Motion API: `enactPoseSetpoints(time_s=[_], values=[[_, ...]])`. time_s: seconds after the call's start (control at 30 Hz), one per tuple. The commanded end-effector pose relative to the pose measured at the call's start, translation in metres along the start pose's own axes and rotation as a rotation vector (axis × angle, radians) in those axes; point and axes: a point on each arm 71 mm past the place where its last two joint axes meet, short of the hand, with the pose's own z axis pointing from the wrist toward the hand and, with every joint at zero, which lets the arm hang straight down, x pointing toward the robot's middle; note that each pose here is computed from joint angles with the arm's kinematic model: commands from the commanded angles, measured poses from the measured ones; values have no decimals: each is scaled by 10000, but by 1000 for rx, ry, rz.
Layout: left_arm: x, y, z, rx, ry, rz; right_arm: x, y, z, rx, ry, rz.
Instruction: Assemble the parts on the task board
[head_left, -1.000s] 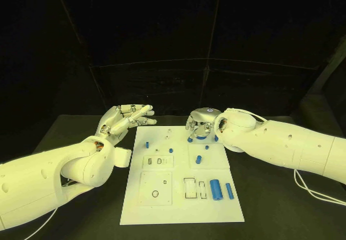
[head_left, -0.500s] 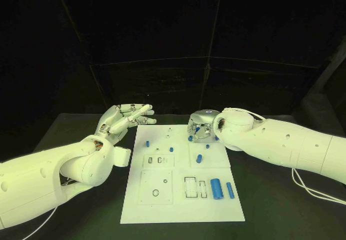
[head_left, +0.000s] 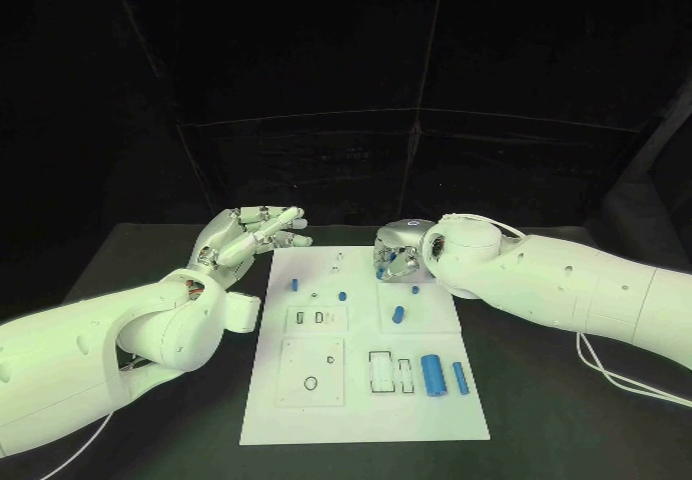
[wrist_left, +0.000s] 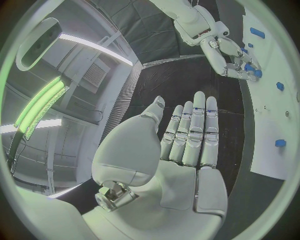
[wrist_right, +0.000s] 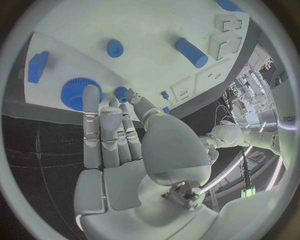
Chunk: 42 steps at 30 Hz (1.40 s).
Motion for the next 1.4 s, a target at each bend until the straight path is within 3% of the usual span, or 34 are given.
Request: enactPoseSetpoints(time_s=[0.03, 0.53, 0.9, 1.0, 1.23, 1.4], values=[[11, -13, 1, 1, 12, -15, -2, 14, 7, -13, 20, -5], [1, -18, 0, -3, 11, -17, 2, 7, 36, -8, 28, -4], [-5, -11, 6, -9, 11, -17, -30, -5, 51, -10, -18, 0], [-4, -11, 6, -10, 12, -18, -51, 3, 39, -19, -49, 3], [-14, -13, 1, -11, 10, -17, -152, 50, -22, -55, -191, 35], [-11, -11, 4, -12, 12, -18, -192, 104, -9, -64, -239, 51]])
